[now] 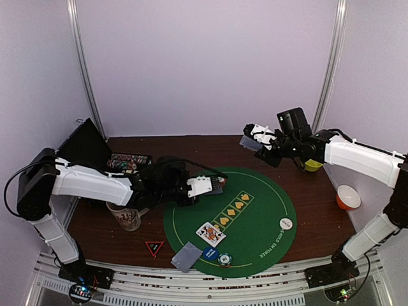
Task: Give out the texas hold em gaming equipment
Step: Flop the poker card into the community card area.
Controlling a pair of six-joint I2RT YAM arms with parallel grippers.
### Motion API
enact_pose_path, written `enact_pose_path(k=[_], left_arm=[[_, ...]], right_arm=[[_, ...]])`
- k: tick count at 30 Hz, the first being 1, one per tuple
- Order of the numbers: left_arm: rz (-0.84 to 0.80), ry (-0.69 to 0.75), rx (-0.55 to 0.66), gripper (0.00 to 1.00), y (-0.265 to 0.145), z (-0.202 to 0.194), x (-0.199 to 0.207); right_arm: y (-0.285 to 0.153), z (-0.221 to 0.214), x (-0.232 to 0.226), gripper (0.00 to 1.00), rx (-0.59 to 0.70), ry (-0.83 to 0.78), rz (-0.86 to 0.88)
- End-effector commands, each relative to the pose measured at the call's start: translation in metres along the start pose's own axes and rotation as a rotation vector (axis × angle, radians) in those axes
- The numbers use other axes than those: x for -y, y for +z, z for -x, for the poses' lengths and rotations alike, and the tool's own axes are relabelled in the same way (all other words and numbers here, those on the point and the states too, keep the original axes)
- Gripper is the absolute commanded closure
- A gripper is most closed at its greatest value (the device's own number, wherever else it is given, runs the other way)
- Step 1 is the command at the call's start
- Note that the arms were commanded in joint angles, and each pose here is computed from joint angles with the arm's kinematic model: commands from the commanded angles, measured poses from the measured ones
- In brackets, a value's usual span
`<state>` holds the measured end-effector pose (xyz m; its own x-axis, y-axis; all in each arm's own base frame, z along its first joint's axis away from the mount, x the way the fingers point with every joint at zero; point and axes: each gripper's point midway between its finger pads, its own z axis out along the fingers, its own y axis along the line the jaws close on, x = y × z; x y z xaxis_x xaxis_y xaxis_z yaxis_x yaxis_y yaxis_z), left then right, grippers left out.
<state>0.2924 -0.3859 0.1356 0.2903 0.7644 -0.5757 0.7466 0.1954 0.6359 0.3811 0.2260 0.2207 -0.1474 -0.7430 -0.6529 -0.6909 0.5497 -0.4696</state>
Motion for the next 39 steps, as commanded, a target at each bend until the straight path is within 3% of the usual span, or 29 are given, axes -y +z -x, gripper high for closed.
enact_pose_path(k=[1,8,17,24,28,39], left_arm=[[0.167,0.331,0.196,1.00,0.008,0.043,0.019],[0.217,0.512,0.276,1.00,0.030,0.058,0.079],[-0.140,0.591,0.262,1.00,0.013,0.022,0.145],[-0.182,0.552,0.184,1.00,0.026,0.012,0.143],[-0.285,0.520,0.159,1.00,0.032,0.010,0.149],[-0.216,0.609,0.031,1.00,0.043,-0.019,0.127]], right_arm=[[-0.012,-0.005,0.013,0.54,0.017,0.057,-0.037],[-0.014,-0.007,0.013,0.54,0.016,0.065,-0.027],[-0.016,-0.006,0.011,0.54,0.028,0.064,-0.017],[-0.015,-0.009,0.007,0.54,0.026,0.070,-0.004],[-0.017,-0.009,0.006,0.54,0.030,0.069,-0.002],[-0.019,-0.010,0.003,0.54,0.034,0.067,0.005]])
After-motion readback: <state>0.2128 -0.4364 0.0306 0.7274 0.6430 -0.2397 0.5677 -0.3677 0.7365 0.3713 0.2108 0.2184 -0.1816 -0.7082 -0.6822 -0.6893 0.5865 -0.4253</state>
